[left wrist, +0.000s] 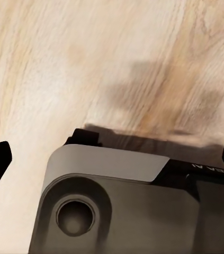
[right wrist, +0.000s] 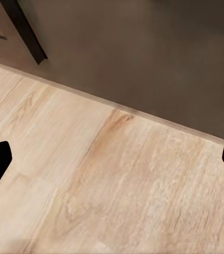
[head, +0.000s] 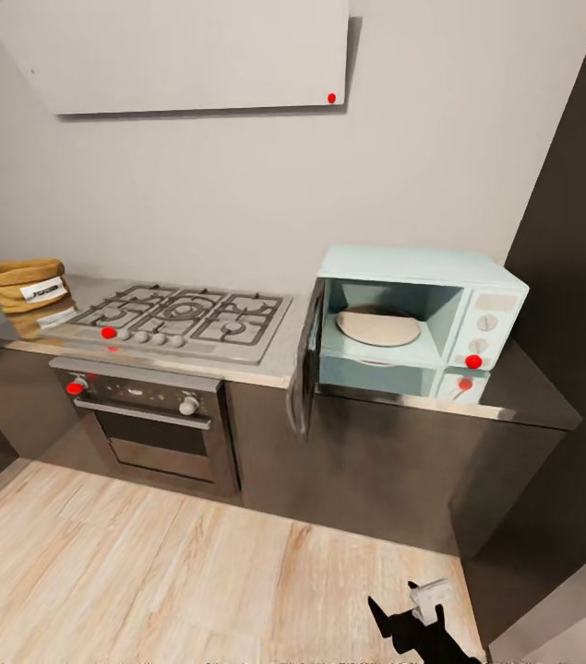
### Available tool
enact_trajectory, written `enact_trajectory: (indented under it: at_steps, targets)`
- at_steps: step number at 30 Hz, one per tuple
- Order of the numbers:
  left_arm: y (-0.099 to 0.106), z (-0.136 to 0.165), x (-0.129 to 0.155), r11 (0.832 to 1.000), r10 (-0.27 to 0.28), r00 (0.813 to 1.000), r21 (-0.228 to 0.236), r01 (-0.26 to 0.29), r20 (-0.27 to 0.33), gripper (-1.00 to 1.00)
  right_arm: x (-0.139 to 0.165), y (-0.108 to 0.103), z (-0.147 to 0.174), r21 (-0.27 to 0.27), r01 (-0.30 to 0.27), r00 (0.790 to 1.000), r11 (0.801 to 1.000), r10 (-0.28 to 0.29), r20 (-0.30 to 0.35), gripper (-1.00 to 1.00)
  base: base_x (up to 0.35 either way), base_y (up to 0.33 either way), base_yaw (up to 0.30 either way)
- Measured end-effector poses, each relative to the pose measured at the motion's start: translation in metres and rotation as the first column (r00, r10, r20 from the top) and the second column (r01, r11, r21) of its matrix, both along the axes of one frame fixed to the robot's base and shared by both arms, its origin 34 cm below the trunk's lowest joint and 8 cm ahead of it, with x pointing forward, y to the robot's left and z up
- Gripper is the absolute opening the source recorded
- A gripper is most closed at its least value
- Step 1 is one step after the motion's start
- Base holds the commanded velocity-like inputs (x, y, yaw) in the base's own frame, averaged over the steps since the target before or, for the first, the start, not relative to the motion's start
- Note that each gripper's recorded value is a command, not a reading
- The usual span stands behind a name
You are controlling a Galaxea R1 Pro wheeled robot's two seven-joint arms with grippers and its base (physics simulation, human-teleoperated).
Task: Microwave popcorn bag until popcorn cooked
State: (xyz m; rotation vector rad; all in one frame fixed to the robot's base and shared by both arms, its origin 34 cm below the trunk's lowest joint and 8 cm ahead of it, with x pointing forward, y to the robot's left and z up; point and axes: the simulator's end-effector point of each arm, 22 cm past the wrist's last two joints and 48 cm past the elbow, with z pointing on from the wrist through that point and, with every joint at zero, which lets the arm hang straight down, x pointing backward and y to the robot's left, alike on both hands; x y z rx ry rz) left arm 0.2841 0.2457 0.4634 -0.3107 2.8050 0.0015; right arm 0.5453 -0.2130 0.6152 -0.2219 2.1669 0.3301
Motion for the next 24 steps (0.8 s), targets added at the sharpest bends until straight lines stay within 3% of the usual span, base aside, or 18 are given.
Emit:
enact_trajectory:
  at_steps: [6, 7, 8, 12, 14, 20, 24]
  targets:
    - [0.001, 0.000, 0.001, 1.000, 0.001, 1.000, 0.001, -0.001, 0.001, 1.00, 0.000, 0.007, -0.002, 0.004, 0.023, 1.000, 1.000, -0.023, -0.005, 1.00, -0.075, 0.348, 0.197]
    - [0.000, 0.000, 0.001, 1.000, 0.001, 1.000, 0.001, -0.001, 0.002, 1.00, 0.006, 0.001, -0.003, -0.035, 0.117, 0.993, 0.993, -0.117, -0.002, 1.00, -0.046, 0.350, 0.276]
    - [0.001, 0.000, 0.002, 1.000, 0.001, 1.000, 0.001, -0.001, 0.002, 1.00, 0.008, 0.008, -0.002, -0.033, 0.125, 0.992, 0.992, -0.125, 0.002, 1.00, -0.024, 0.350, 0.279]
    - [0.001, 0.000, 0.003, 1.000, 0.002, 1.000, 0.001, -0.002, 0.004, 1.00, 0.013, 0.080, 0.014, -0.007, 0.023, 1.000, 1.000, -0.023, 0.019, 1.00, -0.008, 0.350, 0.281]
    - [0.001, 0.000, 0.003, 1.000, 0.003, 1.000, 0.001, -0.003, 0.004, 1.00, 0.015, 0.095, 0.019, -0.024, 0.007, 1.000, 1.000, -0.007, 0.019, 1.00, -0.009, 0.350, 0.282]
    - [0.001, 0.000, 0.002, 1.000, 0.007, 1.000, 0.001, -0.007, 0.003, 1.00, 0.016, 0.098, 0.021, -0.042, 0.014, 1.000, 0.999, -0.013, 0.020, 1.00, -0.090, 0.340, 0.282]
    - [0.001, 0.000, 0.002, 1.000, 0.003, 1.000, 0.001, -0.003, 0.003, 1.00, 0.018, 0.102, 0.023, -0.040, 0.011, 1.000, 0.999, -0.010, 0.025, 1.00, -0.027, 0.096, 0.197]
